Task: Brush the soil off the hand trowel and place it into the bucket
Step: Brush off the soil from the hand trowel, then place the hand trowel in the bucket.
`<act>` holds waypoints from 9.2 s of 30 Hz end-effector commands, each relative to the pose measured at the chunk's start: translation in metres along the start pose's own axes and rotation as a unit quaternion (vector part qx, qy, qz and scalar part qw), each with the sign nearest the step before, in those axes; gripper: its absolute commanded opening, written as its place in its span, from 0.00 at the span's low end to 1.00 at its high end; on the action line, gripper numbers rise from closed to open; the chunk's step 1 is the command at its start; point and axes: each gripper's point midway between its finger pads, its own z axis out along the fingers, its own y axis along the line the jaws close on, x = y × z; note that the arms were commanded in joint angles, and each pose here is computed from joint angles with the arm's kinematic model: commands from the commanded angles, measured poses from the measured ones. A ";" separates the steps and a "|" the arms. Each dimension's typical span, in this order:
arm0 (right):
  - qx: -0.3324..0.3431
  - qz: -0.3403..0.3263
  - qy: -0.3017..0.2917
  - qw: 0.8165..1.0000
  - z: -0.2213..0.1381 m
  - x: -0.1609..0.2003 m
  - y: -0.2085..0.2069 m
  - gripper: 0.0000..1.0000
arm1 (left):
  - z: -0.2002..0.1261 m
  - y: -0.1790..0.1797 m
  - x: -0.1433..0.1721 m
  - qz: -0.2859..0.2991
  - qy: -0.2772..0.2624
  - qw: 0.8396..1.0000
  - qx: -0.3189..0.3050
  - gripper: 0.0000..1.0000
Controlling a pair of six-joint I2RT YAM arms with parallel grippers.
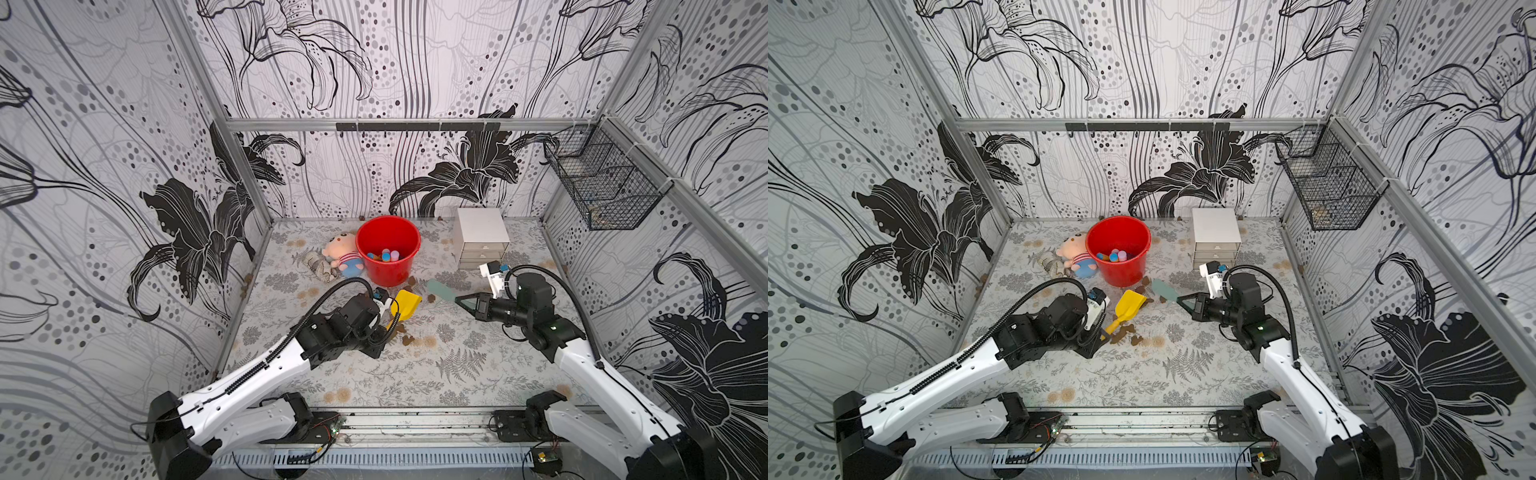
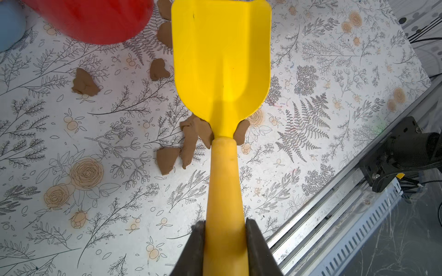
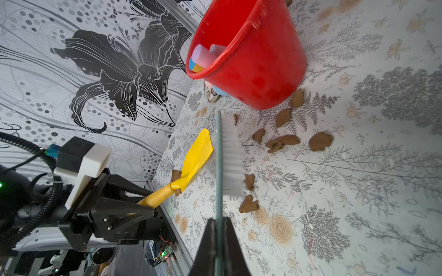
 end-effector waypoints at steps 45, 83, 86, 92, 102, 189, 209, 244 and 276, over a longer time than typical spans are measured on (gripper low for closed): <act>0.177 -0.712 0.104 0.671 0.041 0.110 0.053 0.00 | -0.030 -0.016 0.008 -0.226 0.155 0.943 0.188 0.00; 0.157 -0.648 0.149 0.731 0.034 0.131 0.066 0.00 | -0.017 0.007 0.002 -0.206 0.137 0.962 0.114 0.00; 0.170 -0.665 0.151 0.712 0.029 0.123 0.066 0.00 | -0.017 0.007 0.009 -0.195 0.152 0.963 0.111 0.00; 0.138 -0.686 0.136 0.701 0.034 0.118 0.086 0.00 | -0.012 -0.001 0.018 -0.158 0.175 0.967 0.095 0.00; 0.092 -0.697 0.157 0.694 0.059 0.139 0.092 0.00 | -0.009 -0.014 0.015 -0.137 0.175 0.969 0.109 0.00; 0.134 -0.720 0.110 0.672 0.072 0.118 0.050 0.00 | -0.031 -0.030 0.026 -0.194 0.254 0.932 0.169 0.00; 0.320 -0.549 0.101 0.766 0.040 0.045 -0.022 0.00 | -0.053 -0.013 0.018 -0.131 0.226 0.960 0.103 0.00; 0.169 -0.426 0.049 0.887 0.041 0.033 0.024 0.00 | -0.081 0.117 -0.166 -0.125 -0.021 0.986 -0.111 0.00; 0.197 -0.413 0.049 0.888 0.021 0.033 0.009 0.00 | 0.003 0.132 -0.212 -0.119 0.030 0.982 -0.141 0.06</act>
